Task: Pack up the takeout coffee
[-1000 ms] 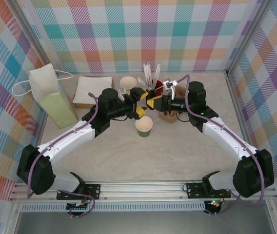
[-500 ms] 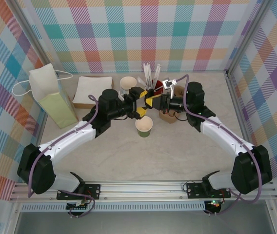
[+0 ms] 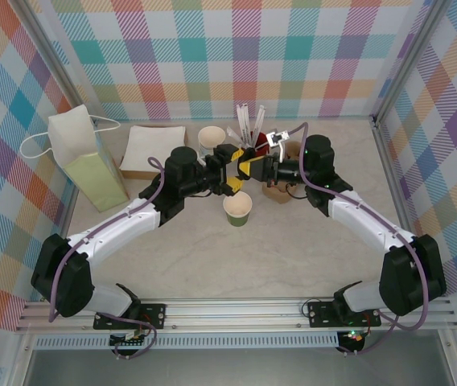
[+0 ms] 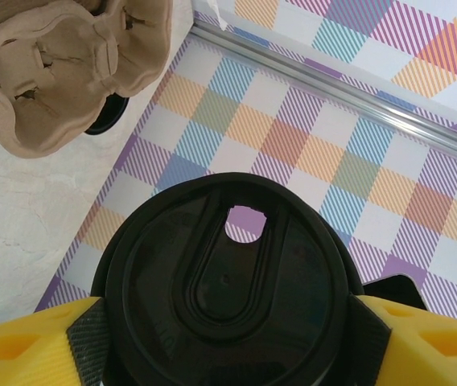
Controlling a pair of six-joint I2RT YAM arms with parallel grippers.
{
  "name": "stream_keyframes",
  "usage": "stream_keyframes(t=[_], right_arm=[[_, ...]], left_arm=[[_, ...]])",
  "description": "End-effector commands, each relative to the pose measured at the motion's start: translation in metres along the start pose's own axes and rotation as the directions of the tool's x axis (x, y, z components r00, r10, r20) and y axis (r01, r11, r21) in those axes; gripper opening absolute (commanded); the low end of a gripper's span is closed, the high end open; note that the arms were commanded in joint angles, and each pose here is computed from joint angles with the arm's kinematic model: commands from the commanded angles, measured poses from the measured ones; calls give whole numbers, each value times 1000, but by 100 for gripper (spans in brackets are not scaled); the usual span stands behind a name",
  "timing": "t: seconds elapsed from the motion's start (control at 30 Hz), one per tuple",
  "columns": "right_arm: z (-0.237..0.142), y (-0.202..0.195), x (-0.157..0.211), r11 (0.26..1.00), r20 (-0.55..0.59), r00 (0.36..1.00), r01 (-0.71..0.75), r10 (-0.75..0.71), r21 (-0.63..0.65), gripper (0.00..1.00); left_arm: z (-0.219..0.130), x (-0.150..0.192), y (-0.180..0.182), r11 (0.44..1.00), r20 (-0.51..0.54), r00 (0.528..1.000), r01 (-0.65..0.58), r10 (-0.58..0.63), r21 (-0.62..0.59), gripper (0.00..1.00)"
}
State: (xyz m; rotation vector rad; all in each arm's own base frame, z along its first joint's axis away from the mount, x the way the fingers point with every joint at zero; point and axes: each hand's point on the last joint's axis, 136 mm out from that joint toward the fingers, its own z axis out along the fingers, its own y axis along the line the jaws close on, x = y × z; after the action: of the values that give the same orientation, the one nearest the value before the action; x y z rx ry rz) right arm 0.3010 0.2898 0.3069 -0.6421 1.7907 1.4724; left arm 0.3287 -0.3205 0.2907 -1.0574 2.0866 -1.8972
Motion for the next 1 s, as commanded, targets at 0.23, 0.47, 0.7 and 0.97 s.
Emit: stream_keyframes(t=[0.23,0.47,0.7,0.97], right_arm=[[8,10,3,999,-31,999,35,-36,-23,13],[9,1,9,1000,-48,999,22,-22,9,23],[10,-8,15,999,-64,998,11,-9,34,30],[9,-11,18,999,-77,997,8,-3,54,11]], left_arm=[[1,23,-13,999,-76,996,-43,45,30,76],[-1,25,-15,998,-78,995,-55,57,28,76],[-1,25,-16,998,-79,995,-60,62,27,76],[-2,23,-11,997,-64,995,-82,82,3,76]])
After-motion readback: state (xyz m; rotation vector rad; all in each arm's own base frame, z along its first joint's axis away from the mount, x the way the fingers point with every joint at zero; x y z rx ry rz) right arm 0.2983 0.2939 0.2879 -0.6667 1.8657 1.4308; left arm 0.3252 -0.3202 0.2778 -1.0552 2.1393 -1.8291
